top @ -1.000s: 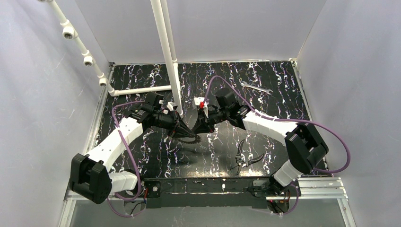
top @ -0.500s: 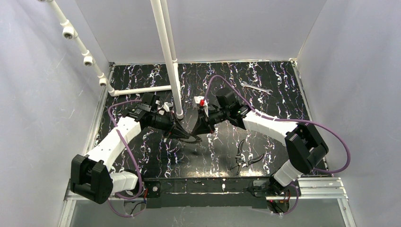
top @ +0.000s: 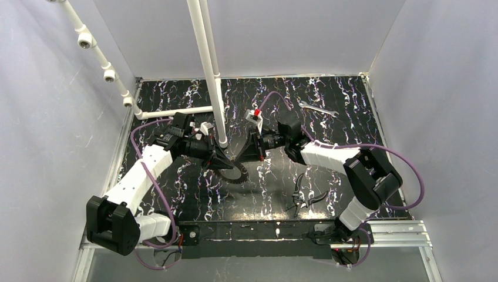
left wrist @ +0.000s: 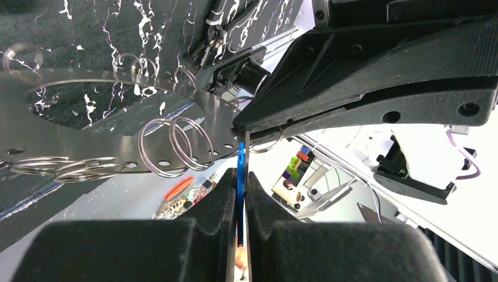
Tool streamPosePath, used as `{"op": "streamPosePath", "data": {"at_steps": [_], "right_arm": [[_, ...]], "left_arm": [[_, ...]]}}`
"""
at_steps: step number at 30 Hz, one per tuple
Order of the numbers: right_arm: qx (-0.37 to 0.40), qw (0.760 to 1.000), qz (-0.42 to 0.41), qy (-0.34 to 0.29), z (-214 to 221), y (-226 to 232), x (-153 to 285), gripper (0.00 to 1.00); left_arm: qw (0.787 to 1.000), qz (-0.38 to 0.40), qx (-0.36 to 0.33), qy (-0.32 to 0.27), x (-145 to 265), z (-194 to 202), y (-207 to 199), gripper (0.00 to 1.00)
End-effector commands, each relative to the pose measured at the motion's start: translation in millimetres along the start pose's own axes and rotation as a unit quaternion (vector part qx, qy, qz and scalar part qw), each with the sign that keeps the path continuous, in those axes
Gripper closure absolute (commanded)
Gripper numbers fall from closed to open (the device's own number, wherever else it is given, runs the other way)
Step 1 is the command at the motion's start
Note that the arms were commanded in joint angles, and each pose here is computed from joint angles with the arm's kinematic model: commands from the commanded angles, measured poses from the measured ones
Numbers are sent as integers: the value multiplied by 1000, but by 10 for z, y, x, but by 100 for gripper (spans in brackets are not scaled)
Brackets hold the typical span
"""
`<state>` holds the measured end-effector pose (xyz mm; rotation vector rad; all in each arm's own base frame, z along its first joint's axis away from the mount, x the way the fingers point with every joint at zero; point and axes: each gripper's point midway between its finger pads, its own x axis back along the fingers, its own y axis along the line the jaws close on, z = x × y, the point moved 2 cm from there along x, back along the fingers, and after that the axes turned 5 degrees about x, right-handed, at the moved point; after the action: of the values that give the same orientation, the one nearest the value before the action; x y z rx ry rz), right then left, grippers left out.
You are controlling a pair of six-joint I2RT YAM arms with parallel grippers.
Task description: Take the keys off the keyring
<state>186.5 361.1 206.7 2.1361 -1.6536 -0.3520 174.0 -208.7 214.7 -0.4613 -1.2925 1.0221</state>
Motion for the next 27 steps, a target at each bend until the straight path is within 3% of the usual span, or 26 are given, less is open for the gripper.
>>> {"op": "streamPosePath", "data": {"at_steps": [1, 17, 24, 27], "right_arm": [[86, 993, -48, -72, -561, 327, 4, 99], [26, 993, -43, -110, -666, 362, 25, 99], [35, 997, -18, -71, -426, 223, 28, 99], [33, 998, 7, -47, -255, 94, 25, 99]], "left_arm": [[1000, -29, 2, -13, 17, 8, 128, 100], [998, -51, -33, -32, 41, -2, 254, 100], [991, -48, -119, -43, 101, -5, 253, 100], [989, -66, -122, -41, 53, -49, 373, 100]]}}
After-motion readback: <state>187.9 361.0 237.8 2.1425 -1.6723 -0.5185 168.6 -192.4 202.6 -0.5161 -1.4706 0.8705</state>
